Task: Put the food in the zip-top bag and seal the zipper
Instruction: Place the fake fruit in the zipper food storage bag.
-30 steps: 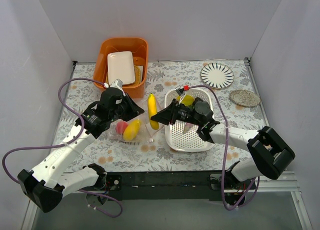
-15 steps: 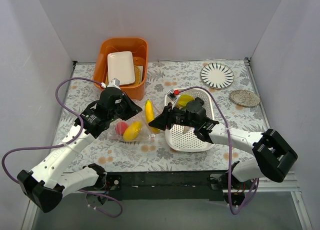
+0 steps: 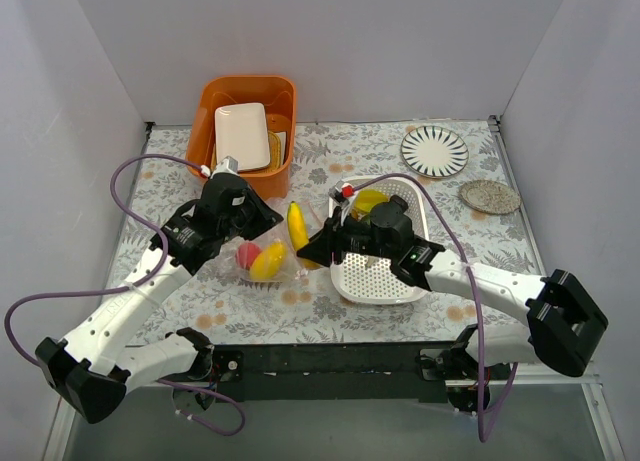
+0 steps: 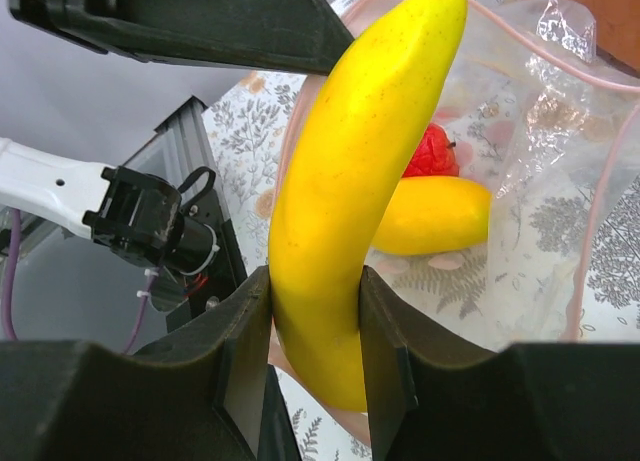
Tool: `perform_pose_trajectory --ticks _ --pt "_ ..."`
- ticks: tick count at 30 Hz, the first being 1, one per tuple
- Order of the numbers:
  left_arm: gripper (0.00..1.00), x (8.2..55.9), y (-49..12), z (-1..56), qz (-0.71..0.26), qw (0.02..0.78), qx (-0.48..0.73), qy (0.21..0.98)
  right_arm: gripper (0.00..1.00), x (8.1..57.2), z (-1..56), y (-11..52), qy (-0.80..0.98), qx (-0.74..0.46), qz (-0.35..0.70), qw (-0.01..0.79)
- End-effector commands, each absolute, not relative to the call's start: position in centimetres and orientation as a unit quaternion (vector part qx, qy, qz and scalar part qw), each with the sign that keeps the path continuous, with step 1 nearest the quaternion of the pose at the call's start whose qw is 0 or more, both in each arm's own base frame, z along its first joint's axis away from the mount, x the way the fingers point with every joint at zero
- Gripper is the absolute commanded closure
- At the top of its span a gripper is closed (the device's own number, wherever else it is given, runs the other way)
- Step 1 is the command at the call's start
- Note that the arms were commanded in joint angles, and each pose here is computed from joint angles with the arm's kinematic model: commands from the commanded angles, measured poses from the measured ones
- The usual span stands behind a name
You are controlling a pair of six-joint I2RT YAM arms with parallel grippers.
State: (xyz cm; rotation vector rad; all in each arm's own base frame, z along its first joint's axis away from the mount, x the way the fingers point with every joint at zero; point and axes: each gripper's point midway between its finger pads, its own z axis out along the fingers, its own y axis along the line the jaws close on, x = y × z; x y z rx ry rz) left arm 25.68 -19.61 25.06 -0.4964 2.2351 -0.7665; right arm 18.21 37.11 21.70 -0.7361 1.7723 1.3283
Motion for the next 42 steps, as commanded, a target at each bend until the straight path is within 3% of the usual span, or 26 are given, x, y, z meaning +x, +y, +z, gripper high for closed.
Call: perform_pose_trajectory --ticks 1,6,8,9,11,12,16,22,25,26,29,33,36,42 --pt "1.00 26.4 -19.2 28.0 -0.311 0.394 -0.201 0.841 0.87 18.8 21.9 37.7 0.716 -0.302 0.499 0.384" --pt "0.99 26.2 -18.8 28.5 -0.310 0.402 -0.203 0.837 0.79 19.2 21.0 38.0 0.733 -0.301 0.481 0.376" --pt "0.99 26.2 -18.7 28.5 -0.310 0.404 -0.203 0.836 0.71 19.4 21.0 38.1 0.739 -0.303 0.473 0.373" --pt "0.99 26.2 -18.6 28.6 -0.310 0.405 -0.204 0.835 0.54 19.6 21.0 38.1 0.740 -0.302 0.470 0.374" --pt "0.99 26.2 -18.6 28.7 -0.311 0.406 -0.204 0.835 0.42 19.9 21.4 38.2 0.741 -0.301 0.466 0.379" --pt "0.99 26.2 -18.6 28.7 -0.310 0.406 -0.204 0.836 0.30 20.1 21.5 38.1 0.743 -0.297 0.461 0.384" --pt "0.99 26.1 -18.6 28.4 -0.307 0.402 -0.203 0.838 0.10 20.7 22.3 38.0 0.743 -0.292 0.452 0.397" --pt "0.99 26.0 -18.4 28.4 -0.305 0.403 -0.205 0.838 0.09 21.4 24.1 37.6 0.739 -0.279 0.445 0.422" --pt "0.99 26.0 -18.5 28.3 -0.306 0.402 -0.204 0.839 0.25 21.3 25.1 37.7 0.725 -0.280 0.455 0.434" --pt "0.99 25.9 -18.5 28.4 -0.308 0.402 -0.204 0.838 0.45 21.3 25.2 37.8 0.724 -0.281 0.459 0.431" --pt "0.99 25.9 -18.6 28.4 -0.312 0.401 -0.202 0.837 0.66 21.3 25.2 38.4 0.722 -0.287 0.465 0.425" --pt "0.99 25.8 -18.8 28.5 -0.316 0.399 -0.199 0.837 0.66 21.3 24.5 39.2 0.730 -0.290 0.467 0.405" --pt "0.99 25.8 -18.8 28.4 -0.314 0.399 -0.198 0.839 0.50 21.4 24.9 39.5 0.725 -0.290 0.473 0.408" --pt "0.99 26.3 -15.8 28.1 -0.239 0.424 -0.225 0.844 0.41 22.4 24.5 38.0 0.756 -0.264 0.430 0.416"
